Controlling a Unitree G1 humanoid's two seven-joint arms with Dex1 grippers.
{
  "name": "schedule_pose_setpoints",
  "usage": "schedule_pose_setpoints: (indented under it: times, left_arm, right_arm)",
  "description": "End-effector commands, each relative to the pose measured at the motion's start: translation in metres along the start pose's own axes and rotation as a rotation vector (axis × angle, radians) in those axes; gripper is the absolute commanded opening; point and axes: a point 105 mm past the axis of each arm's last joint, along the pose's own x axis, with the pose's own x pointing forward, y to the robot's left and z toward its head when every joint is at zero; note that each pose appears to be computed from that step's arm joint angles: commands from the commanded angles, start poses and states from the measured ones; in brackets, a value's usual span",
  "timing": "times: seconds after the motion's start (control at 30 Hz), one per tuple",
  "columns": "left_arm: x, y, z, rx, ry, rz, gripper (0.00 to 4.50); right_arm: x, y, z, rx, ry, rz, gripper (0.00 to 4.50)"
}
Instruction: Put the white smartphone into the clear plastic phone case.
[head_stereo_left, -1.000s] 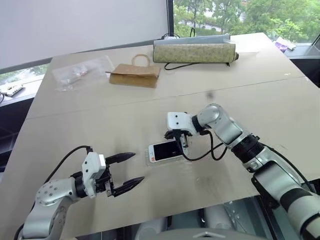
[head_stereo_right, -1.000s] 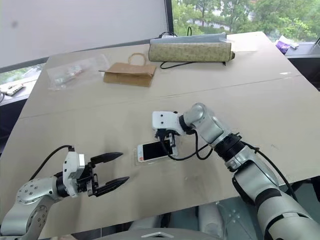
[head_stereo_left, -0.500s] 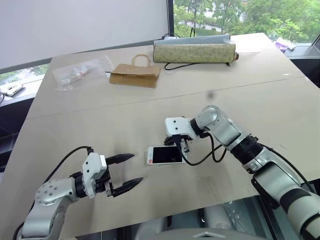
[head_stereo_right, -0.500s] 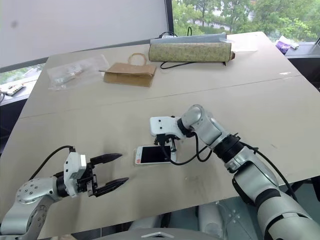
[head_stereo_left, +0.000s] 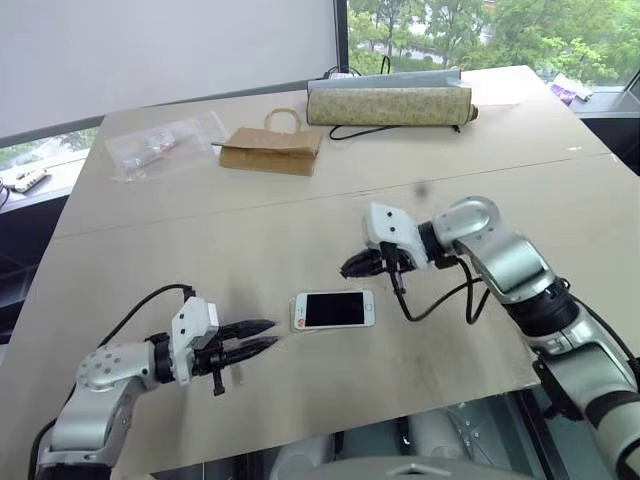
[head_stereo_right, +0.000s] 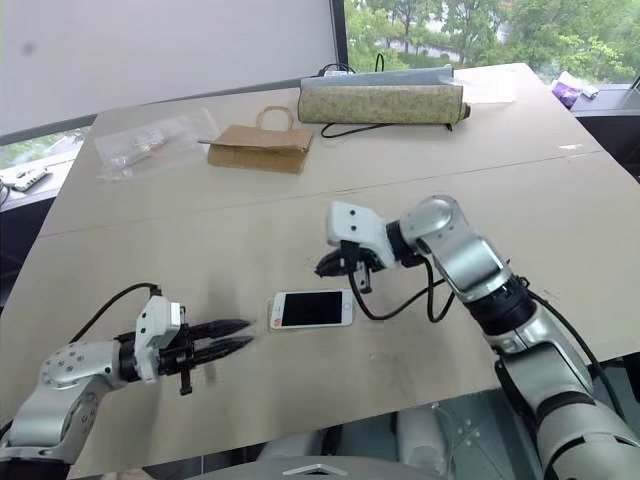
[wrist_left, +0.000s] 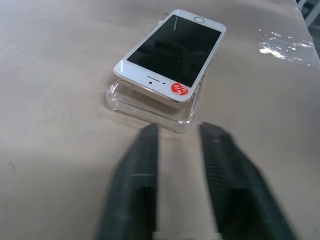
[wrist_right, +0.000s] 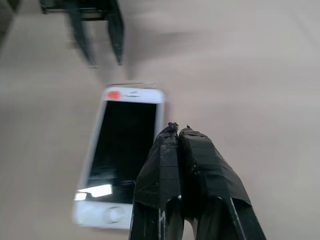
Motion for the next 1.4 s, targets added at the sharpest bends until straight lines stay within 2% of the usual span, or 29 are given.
schedule_pose_setpoints:
  times: [0.03,0.4,0.5,0.6,0.8,0.97,1.1,1.3,1.4]
  left_arm:
    - [0.001,0.001,0.0,0.026,0.022,-0.024,0.08]
    - [-0.003,0.009,-0.014,0.034,0.091,-0.016,0.08]
    - [-0.001,0.009,-0.016,0.036,0.095,-0.013,0.08]
    - [0.001,0.009,-0.016,0.037,0.092,-0.012,0.08]
    - [0.006,0.01,-0.017,0.041,0.092,-0.007,0.08]
    - [0.007,0.01,-0.018,0.042,0.092,-0.006,0.08]
    - [0.007,0.011,-0.018,0.045,0.092,-0.004,0.08]
    - [0.009,0.011,-0.019,0.045,0.089,-0.004,0.08]
    - [0.01,0.012,-0.02,0.046,0.089,-0.001,0.08]
  right_arm:
    - [0.006,0.009,0.011,-0.035,-0.022,0.01,0.0]
    - [0.024,0.021,0.004,0.017,-0.048,0.04,0.0]
    - [0.012,0.031,-0.009,0.012,0.009,0.104,0.0]
    - [0.003,0.037,-0.011,0.023,0.018,0.145,0.0]
    - [0.006,0.047,-0.028,-0.026,0.114,0.186,0.0]
    - [0.009,0.047,-0.035,-0.042,0.158,0.179,0.0]
    - [0.002,0.032,-0.051,-0.077,0.254,0.097,0.0]
    - [-0.01,0.032,-0.052,-0.095,0.28,0.109,0.0]
    - [-0.011,0.043,-0.041,-0.067,0.216,0.166,0.0]
